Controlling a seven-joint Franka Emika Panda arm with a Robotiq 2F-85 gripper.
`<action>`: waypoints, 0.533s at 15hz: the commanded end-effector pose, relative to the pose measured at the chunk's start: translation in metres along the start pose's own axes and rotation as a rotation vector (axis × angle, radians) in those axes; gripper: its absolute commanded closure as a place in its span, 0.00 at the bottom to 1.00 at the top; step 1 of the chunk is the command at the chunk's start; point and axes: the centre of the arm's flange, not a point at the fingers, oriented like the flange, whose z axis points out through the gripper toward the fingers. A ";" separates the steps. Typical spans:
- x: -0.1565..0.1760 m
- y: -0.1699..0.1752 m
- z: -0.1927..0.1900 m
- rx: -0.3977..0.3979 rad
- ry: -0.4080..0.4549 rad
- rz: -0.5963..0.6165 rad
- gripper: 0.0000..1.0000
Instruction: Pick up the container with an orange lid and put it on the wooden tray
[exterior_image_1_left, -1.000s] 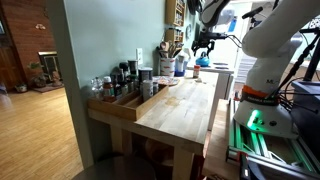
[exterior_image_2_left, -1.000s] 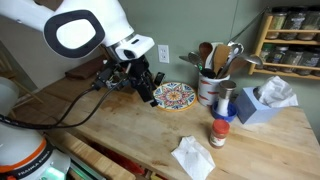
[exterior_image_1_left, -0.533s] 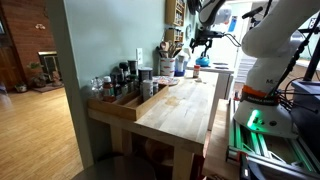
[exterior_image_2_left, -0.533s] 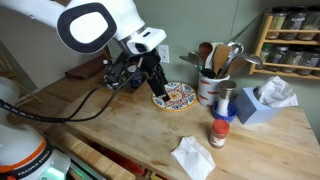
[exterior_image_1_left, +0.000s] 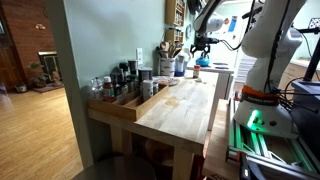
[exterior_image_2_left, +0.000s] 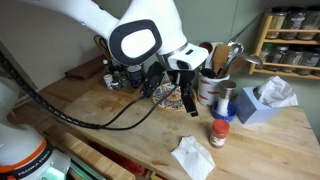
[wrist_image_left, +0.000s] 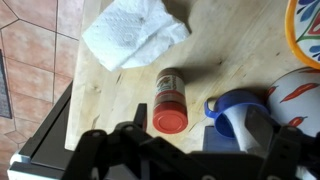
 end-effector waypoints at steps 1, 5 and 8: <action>0.032 0.000 0.041 0.014 -0.045 0.040 0.00; 0.049 0.009 0.072 0.020 -0.073 0.091 0.00; 0.061 0.018 0.089 0.033 -0.090 0.132 0.00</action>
